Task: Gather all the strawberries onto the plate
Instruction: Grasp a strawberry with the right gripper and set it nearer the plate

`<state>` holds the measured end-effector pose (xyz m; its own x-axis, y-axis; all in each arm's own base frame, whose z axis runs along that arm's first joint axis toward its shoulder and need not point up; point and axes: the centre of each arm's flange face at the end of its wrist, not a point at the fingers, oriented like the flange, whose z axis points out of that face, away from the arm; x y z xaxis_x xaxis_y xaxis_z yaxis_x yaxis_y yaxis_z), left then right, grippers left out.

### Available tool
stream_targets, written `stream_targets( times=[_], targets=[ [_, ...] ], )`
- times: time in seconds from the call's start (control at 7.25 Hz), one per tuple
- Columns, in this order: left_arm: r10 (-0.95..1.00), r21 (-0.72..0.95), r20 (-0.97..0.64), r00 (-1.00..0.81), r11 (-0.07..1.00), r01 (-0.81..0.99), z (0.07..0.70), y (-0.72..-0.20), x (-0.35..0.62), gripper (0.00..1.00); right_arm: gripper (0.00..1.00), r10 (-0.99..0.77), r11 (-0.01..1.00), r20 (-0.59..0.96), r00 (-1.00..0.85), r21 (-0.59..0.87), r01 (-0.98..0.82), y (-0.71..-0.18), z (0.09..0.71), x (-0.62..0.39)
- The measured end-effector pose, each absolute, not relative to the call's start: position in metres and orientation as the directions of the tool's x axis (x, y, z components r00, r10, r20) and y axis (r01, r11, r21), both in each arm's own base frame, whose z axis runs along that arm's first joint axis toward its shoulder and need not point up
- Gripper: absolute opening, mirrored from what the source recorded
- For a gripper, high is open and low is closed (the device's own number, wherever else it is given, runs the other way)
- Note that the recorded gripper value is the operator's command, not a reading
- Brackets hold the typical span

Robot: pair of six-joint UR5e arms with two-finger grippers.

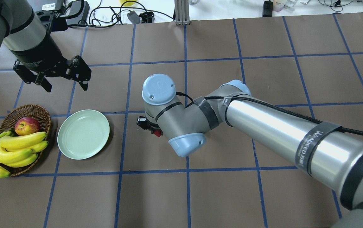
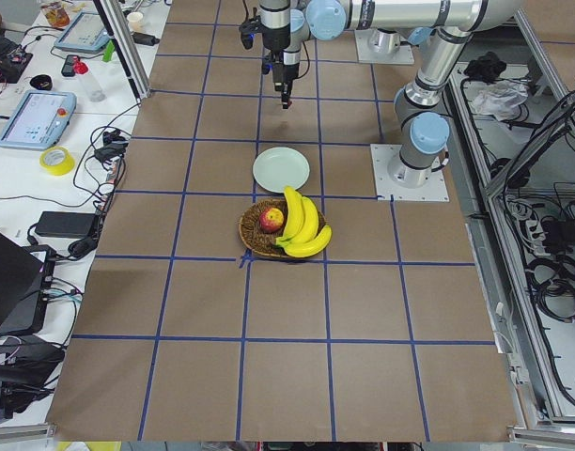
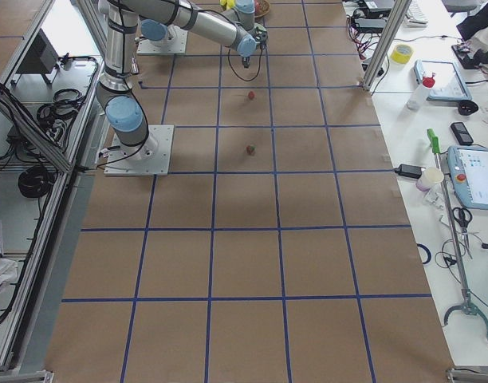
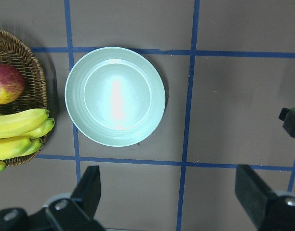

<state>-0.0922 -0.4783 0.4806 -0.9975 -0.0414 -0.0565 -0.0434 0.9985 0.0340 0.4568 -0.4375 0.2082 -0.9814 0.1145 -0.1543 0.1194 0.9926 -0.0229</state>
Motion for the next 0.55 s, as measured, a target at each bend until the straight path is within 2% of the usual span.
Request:
stream_targets(
  times=[0.14,0.28,0.55],
  targets=[
    [-0.040,0.036,-0.057,-0.998,0.998,-0.042,0.4801,-0.4784,-0.0922,1.00,0.94,0.095,0.995,-0.140,-0.986,-0.019,0.098,-0.4378,0.1957,0.4657],
    [-0.039,0.036,-0.057,-0.998,0.998,-0.042,0.4799,-0.4784,-0.0921,1.00,1.00,0.083,0.996,-0.126,-0.989,-0.021,0.086,-0.4381,0.1893,0.4681],
    [-0.040,0.037,-0.057,-0.998,0.998,-0.042,0.4798,-0.4784,-0.0918,1.00,1.00,0.056,0.998,-0.115,-0.992,-0.036,0.060,-0.4395,0.1923,0.4670]
  ],
)
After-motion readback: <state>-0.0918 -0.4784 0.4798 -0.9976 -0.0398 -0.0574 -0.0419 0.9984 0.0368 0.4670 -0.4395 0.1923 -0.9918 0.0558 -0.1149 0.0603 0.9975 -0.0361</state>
